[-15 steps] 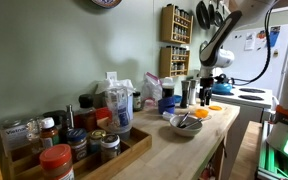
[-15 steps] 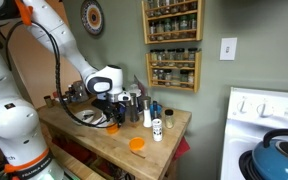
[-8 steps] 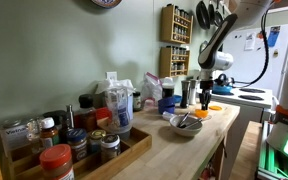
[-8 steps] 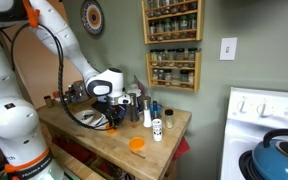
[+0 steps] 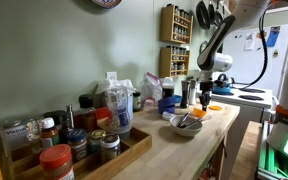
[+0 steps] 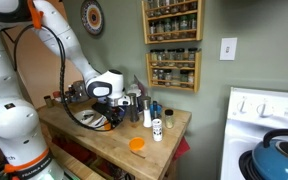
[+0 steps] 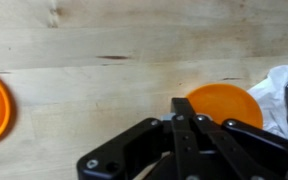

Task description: Pick up the orange bowl and put it in the blue stacked bowl

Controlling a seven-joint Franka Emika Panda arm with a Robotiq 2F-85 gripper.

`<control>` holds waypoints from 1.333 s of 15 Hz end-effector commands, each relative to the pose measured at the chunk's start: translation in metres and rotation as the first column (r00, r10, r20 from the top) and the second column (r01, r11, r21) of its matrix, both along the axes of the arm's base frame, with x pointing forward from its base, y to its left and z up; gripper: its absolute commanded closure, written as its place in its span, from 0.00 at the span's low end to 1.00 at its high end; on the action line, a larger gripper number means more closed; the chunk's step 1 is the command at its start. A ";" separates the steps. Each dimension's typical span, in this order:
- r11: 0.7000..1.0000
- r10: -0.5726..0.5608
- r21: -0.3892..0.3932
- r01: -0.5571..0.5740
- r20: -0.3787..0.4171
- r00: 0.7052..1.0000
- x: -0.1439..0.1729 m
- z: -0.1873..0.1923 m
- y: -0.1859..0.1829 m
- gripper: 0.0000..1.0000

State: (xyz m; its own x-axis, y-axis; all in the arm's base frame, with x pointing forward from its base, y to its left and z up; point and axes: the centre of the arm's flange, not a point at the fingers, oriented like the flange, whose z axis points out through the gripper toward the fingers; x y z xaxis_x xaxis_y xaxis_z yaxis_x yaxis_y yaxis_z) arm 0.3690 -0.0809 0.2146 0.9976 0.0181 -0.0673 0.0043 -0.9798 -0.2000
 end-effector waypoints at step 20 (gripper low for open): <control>0.990 0.107 0.094 -0.108 0.020 0.994 0.000 -0.013 0.014 0.90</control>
State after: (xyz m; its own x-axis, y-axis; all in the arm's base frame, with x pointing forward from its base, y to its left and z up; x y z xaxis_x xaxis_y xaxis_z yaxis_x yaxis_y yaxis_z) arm 0.3680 -0.0662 0.2070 0.9908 0.1267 -0.0482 0.1092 -0.9564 -0.2707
